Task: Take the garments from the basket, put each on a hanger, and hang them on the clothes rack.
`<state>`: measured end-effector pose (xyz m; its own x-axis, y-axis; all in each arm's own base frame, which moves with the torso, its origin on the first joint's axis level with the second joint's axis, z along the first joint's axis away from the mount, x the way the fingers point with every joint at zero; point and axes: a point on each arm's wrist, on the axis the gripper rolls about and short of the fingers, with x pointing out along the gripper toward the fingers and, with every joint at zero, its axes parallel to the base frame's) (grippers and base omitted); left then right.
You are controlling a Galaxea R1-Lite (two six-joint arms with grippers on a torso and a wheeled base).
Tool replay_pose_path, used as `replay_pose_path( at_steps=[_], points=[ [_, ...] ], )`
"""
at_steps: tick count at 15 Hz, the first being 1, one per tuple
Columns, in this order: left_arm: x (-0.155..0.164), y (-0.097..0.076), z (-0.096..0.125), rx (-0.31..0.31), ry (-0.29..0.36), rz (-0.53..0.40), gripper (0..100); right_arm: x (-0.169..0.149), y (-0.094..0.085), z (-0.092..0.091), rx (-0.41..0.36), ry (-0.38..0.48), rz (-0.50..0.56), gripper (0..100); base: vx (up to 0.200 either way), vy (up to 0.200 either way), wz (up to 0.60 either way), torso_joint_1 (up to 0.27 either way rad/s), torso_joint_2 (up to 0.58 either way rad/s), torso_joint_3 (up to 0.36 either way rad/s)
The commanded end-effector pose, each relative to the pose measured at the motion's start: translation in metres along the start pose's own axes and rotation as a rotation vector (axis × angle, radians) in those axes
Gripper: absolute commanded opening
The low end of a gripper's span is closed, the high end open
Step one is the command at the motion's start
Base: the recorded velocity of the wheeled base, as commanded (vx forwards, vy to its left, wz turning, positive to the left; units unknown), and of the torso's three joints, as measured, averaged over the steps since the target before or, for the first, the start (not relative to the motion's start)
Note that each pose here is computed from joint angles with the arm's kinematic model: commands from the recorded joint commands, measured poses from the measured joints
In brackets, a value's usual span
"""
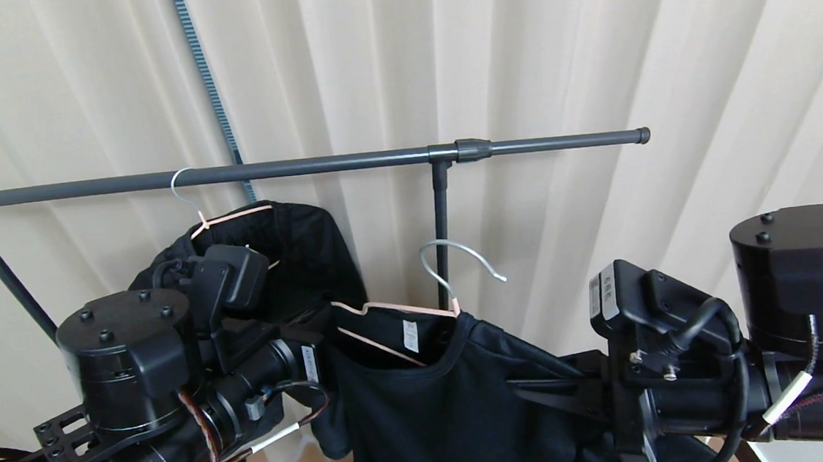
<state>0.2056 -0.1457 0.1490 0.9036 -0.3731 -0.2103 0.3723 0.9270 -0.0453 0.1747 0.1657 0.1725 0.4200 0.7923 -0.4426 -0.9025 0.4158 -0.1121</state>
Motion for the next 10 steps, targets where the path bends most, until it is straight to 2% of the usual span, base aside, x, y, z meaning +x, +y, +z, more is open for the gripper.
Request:
replay_pose_path(
  at_steps=[1, 4, 5, 6, 7, 10],
  points=[
    [-0.001, 0.000, 0.001, -0.001, -0.005, -0.004, 0, 0.003, -0.004, -0.004, 0.016, 0.002, 0.054, 0, 0.000, 0.000, 0.00, 0.000, 0.00, 0.000],
    [-0.007, 0.000, 0.006, -0.005, -0.028, -0.009, 0, 0.008, -0.013, -0.010, 0.034, 0.011, 0.056, 0, 0.000, 0.000, 0.00, 0.000, 0.00, 0.000],
    [-0.012, 0.001, 0.009, -0.004, -0.043, -0.010, 0, 0.004, -0.022, -0.010, 0.048, 0.004, 0.020, 0, 0.000, 0.000, 0.00, 0.000, 0.00, 0.000],
    [-0.012, 0.001, 0.009, -0.004, -0.043, -0.010, 0, 0.004, -0.022, -0.010, 0.048, 0.004, 0.020, 0, 0.000, 0.000, 0.00, 0.000, 0.00, 0.000],
    [-0.018, 0.003, 0.009, 0.045, -0.037, -0.012, 0, -0.002, -0.033, -0.010, 0.062, -0.005, -0.025, 0, 0.000, 0.000, 0.00, 0.000, 0.00, 0.000],
    [-0.025, 0.007, 0.010, 0.071, -0.029, -0.048, 0, -0.006, -0.038, -0.011, 0.062, -0.031, -0.047, 0, 0.000, 0.000, 0.00, 0.000, 0.00, 0.000]
  ],
)
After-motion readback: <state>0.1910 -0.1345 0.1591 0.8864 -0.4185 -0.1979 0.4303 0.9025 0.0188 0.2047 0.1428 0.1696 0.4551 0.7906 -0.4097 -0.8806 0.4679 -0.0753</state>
